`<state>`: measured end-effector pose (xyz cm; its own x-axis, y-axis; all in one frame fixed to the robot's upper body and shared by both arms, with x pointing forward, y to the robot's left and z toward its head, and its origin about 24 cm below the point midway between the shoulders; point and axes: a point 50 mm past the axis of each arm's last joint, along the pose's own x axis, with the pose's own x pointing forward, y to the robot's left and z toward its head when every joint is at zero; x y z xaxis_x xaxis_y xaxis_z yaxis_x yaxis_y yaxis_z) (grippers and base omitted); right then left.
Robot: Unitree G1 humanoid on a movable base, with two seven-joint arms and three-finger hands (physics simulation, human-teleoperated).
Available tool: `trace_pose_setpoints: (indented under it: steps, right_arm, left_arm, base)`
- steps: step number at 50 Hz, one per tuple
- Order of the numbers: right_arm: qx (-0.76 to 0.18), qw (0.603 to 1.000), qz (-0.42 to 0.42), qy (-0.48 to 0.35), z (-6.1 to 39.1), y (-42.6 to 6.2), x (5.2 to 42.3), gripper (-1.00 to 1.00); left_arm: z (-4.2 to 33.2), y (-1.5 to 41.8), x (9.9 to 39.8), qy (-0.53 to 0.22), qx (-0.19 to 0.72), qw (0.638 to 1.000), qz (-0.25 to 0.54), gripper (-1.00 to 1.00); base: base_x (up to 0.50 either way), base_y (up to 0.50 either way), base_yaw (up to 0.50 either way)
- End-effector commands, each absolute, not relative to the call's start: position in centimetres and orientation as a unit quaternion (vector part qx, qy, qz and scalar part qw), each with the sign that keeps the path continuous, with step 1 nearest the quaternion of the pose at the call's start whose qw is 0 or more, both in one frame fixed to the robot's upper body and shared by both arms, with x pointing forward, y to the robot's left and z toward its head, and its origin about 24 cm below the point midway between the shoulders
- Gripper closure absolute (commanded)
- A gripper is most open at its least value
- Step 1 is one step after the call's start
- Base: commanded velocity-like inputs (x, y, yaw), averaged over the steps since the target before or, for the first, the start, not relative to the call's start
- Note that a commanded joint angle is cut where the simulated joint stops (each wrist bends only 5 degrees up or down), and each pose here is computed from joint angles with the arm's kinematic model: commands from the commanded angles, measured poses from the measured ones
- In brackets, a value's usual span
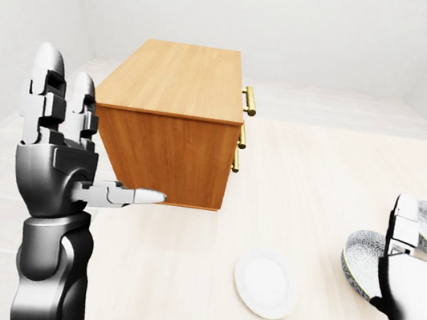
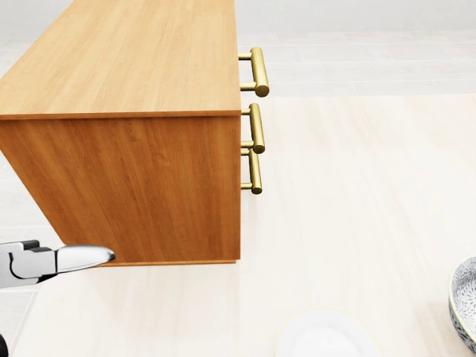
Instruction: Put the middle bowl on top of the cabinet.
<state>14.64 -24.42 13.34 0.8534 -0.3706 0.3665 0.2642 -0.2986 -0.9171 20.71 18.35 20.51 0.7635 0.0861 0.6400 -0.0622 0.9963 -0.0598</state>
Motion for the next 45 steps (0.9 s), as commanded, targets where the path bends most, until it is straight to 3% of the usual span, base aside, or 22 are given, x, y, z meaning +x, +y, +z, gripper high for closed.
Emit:
trace_pose_setpoints:
  steps: [1, 12, 20, 33, 45]
  right_arm:
    - [-0.79, 0.567, -0.233, 0.001, 12.0, -22.8, 16.1, -1.0]
    - [-0.78, 0.593, -0.198, -0.014, 10.3, -22.7, 17.0, -1.0]
    - [-0.788, 0.59, -0.178, 0.005, 8.5, -23.5, 17.0, -1.0]
    - [-0.76, 0.63, -0.154, 0.042, 5.5, -24.8, 17.1, -1.0]
    - [-0.765, 0.628, -0.132, 0.054, 3.3, -25.3, 17.0, -1.0]
  left_arm:
    - [20.4, 18.2, 20.8, -0.339, -0.014, 0.94, 0.036, -1.0]
    - [20.2, 18.1, 20.9, -0.333, -0.012, 0.942, 0.031, -1.0]
    - [20.2, 18.0, 20.9, -0.334, -0.01, 0.942, 0.029, -1.0]
    - [20.0, 17.8, 21.0, -0.329, -0.007, 0.944, 0.025, -1.0]
    - [20.0, 17.7, 21.0, -0.328, -0.003, 0.944, 0.024, -1.0]
  base:
    - [0.0, 0.0, 0.0]
    - [0.0, 0.0, 0.0]
    - [0.0, 0.0, 0.0]
    - [0.0, 0.0, 0.0]
    - [0.0, 0.0, 0.0]
